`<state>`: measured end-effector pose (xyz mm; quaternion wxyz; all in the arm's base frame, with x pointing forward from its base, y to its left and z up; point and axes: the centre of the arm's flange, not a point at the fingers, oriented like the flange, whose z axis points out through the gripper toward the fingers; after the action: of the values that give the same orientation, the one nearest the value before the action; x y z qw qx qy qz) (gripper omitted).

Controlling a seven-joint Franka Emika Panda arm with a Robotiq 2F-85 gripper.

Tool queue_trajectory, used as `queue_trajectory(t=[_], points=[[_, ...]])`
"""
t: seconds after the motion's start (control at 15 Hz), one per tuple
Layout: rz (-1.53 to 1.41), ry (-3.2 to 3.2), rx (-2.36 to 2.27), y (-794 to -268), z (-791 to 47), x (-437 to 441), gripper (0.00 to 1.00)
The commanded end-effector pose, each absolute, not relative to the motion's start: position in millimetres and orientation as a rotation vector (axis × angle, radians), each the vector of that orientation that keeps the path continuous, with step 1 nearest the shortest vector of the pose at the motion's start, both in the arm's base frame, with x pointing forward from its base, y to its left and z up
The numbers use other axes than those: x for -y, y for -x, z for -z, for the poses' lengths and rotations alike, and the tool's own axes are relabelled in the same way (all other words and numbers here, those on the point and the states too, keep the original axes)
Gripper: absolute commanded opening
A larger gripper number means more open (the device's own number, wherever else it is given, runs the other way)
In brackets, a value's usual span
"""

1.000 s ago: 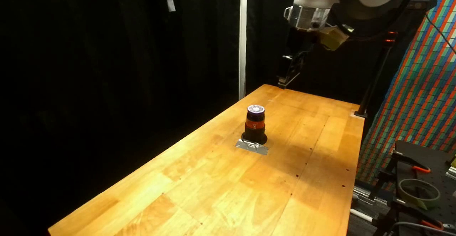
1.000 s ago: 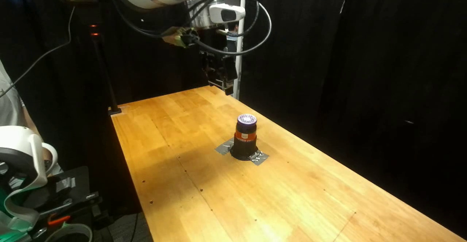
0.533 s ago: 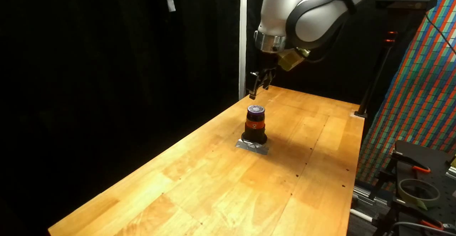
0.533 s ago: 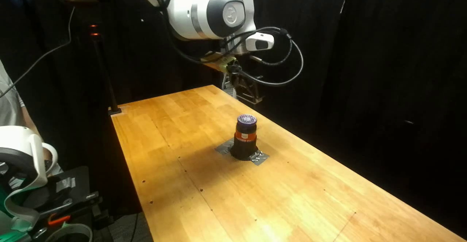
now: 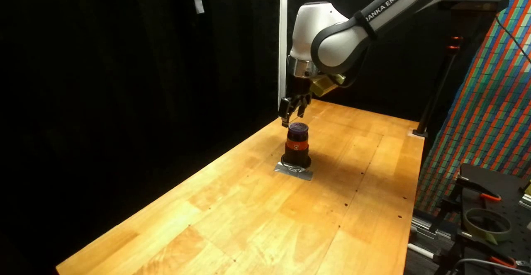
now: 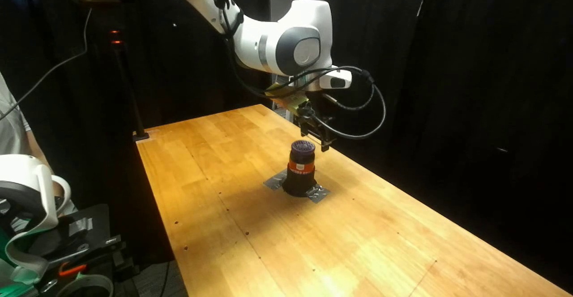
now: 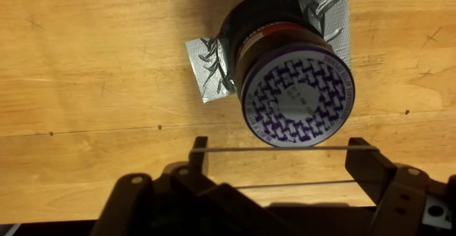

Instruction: Put the rubber band on the cup

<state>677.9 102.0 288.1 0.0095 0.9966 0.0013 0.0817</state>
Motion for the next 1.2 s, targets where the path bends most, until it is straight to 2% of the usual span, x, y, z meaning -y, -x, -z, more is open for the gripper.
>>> queue_trajectory(t=[0.0, 0.47, 1.13], points=[[-0.223, -3.178, -0.029, -698.1, -273.1, -102.3, 1.0], [-0.117, -3.239, -0.003, -693.7, -244.2, -95.9, 1.0], [0.066, -3.264, -0.019, -647.5, -260.9, -81.4, 1.0]])
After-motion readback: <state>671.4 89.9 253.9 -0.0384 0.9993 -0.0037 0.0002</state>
